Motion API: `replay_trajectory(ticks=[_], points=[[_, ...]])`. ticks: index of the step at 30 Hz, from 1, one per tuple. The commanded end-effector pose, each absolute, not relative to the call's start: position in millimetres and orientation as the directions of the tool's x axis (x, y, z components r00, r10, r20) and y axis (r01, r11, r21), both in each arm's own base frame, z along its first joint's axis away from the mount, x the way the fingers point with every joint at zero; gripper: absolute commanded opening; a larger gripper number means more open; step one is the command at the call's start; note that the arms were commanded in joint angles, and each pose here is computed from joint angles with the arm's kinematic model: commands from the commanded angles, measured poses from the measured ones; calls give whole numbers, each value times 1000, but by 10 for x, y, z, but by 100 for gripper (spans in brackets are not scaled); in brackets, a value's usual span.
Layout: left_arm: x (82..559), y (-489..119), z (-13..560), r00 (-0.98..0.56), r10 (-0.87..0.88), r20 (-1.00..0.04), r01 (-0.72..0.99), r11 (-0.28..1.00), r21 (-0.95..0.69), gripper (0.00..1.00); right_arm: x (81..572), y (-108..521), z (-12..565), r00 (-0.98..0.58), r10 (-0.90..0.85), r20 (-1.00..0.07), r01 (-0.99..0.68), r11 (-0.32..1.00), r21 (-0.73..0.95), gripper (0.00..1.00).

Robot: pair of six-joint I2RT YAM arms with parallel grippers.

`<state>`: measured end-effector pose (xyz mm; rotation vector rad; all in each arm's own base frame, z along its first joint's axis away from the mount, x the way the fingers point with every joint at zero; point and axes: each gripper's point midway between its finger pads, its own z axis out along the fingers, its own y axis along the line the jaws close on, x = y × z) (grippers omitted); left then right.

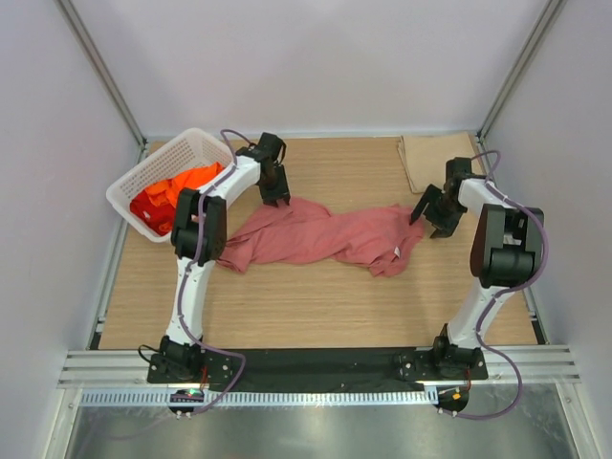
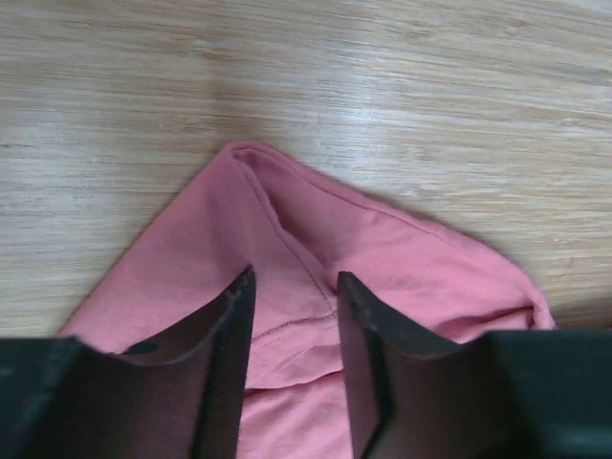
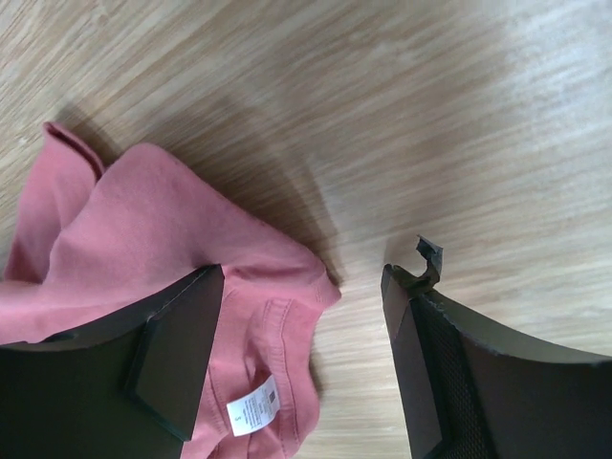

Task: Fold and stack the t-shirts
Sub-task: Flatten the tshirt out

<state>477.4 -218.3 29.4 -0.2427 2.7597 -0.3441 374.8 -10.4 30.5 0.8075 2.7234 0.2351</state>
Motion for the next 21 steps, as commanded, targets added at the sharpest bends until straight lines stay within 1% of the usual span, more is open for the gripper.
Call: replay_trajectory(ticks=[1,2,4,7,8,10,11,13,14,16,17,18,19,20,21], points=[[4783,-2194,278,-930,-190,-314,-106,958,-265,35,3952,-153,360,-815,500,-292,445,864,237,74],[4783,-2190,292,-930,-187,-317,-104,959,-263,26,3967,-110,330,-820,498,-281,435,863,258,73],[4787,-2183,328,-929,-182,-323,-98,960,-261,18,4033,-66,308,-819,495,-290,417,861,290,70],[4821,-2174,470,-920,-175,-350,-83,962,-260,0,4138,22,327,-816,497,-296,391,851,350,51],[4811,-2153,529,-919,-174,-354,-85,964,-252,0,4179,40,375,-813,494,-308,378,850,366,34],[4843,-2142,689,-910,-170,-378,-77,965,-250,0,4222,53,479,-806,500,-318,374,845,382,17],[4852,-2128,844,-899,-173,-402,-73,965,-253,0,4214,60,548,-803,504,-319,377,843,383,2],[4823,-2104,1044,-890,-176,-422,-69,964,-256,0,4248,47,814,-778,518,-355,377,838,395,2],[4803,-2101,1267,-874,-177,-452,-56,962,-269,0,4209,55,906,-777,521,-354,381,836,394,2],[4709,-2034,1486,-863,-183,-471,-60,963,-264,0,4188,13,1221,-748,525,-406,384,841,381,2],[4662,-2021,1591,-857,-190,-479,-60,960,-273,0,4107,5,1310,-749,526,-403,396,843,365,2],[4592,-1987,1907,-829,-205,-521,-48,953,-298,0,4072,-21,1431,-740,523,-423,399,848,350,2],[4525,-1960,2026,-820,-212,-531,-48,951,-305,0,4066,-84,1706,-703,521,-483,399,852,338,2],[4423,-1925,2104,-817,-216,-534,-48,949,-310,0,3980,-94,1823,-700,520,-490,404,854,330,2],[4322,-1833,2415,-775,-239,-585,-52,947,-318,0,3939,-117,1958,-686,516,-513,402,856,324,2]])
